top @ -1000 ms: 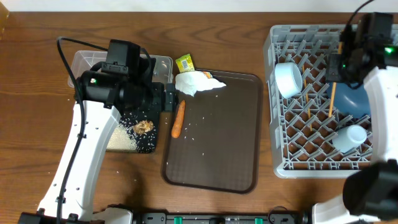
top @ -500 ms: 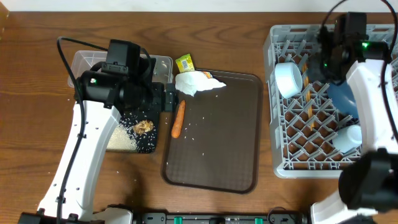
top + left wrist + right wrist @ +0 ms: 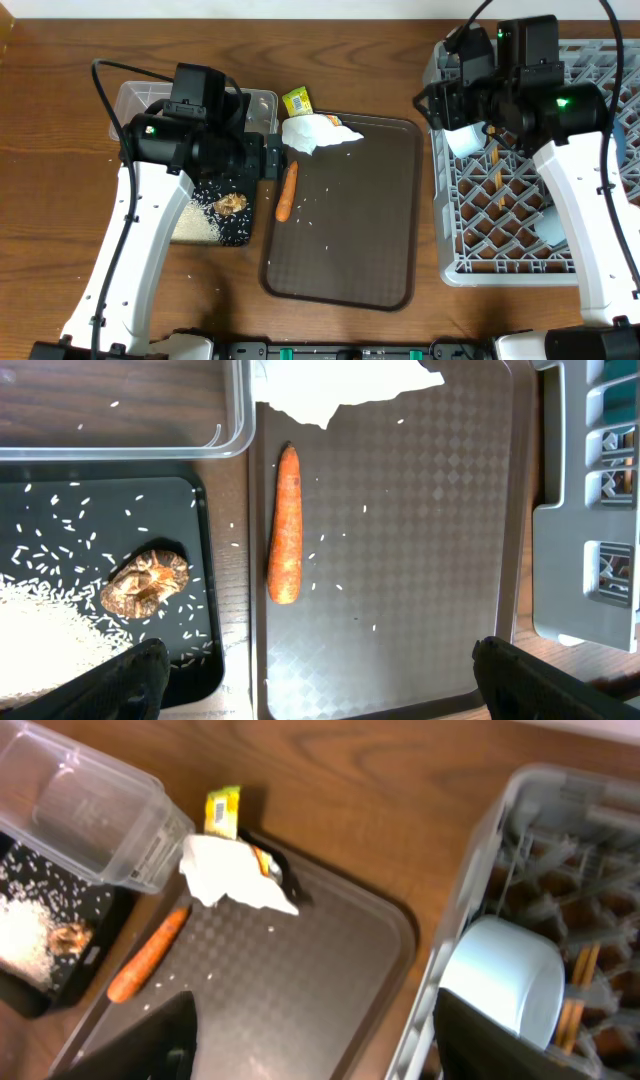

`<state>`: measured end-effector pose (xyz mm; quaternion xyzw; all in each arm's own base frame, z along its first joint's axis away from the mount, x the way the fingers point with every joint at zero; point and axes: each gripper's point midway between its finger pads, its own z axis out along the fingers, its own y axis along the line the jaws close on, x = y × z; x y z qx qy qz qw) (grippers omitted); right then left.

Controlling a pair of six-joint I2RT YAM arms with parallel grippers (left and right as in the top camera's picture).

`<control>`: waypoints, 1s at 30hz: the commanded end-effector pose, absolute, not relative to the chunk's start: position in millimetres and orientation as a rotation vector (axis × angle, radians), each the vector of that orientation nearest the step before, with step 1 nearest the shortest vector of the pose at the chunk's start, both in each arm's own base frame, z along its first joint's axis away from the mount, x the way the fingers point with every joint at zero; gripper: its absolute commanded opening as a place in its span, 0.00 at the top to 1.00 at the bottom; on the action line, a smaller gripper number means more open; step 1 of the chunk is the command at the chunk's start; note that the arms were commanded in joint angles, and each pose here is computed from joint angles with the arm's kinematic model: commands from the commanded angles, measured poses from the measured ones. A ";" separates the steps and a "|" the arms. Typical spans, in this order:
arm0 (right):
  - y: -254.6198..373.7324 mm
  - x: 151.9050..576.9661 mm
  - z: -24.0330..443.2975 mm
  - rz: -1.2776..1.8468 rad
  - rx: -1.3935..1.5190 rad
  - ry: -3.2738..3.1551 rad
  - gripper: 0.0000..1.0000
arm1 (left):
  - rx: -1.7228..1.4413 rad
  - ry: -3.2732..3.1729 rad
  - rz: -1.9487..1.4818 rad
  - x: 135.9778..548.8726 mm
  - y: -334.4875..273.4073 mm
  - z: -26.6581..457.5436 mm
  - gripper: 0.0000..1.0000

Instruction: Sort waste into correct bins and load items into the dishwasher rack

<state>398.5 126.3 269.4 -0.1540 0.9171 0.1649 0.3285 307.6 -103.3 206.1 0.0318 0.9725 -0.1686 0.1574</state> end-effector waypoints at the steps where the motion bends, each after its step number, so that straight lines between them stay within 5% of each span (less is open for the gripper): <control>1: 129.7 405.1 275.6 0.463 -0.360 2.376 0.24 | 0.111 2.781 -0.476 307.0 -103.2 206.4 0.02; 12: 78.6 375.1 355.0 0.249 -0.205 2.182 0.13 | 0.114 2.729 -0.506 317.7 -108.0 211.9 0.02; 14: 64.8 357.9 378.3 0.187 -0.167 2.121 0.01 | 0.123 2.729 -0.547 315.5 -112.8 213.1 0.02; 30: 43.6 270.8 451.7 0.144 -0.126 1.889 0.01 | 0.216 2.558 -0.544 352.3 -131.3 227.5 0.02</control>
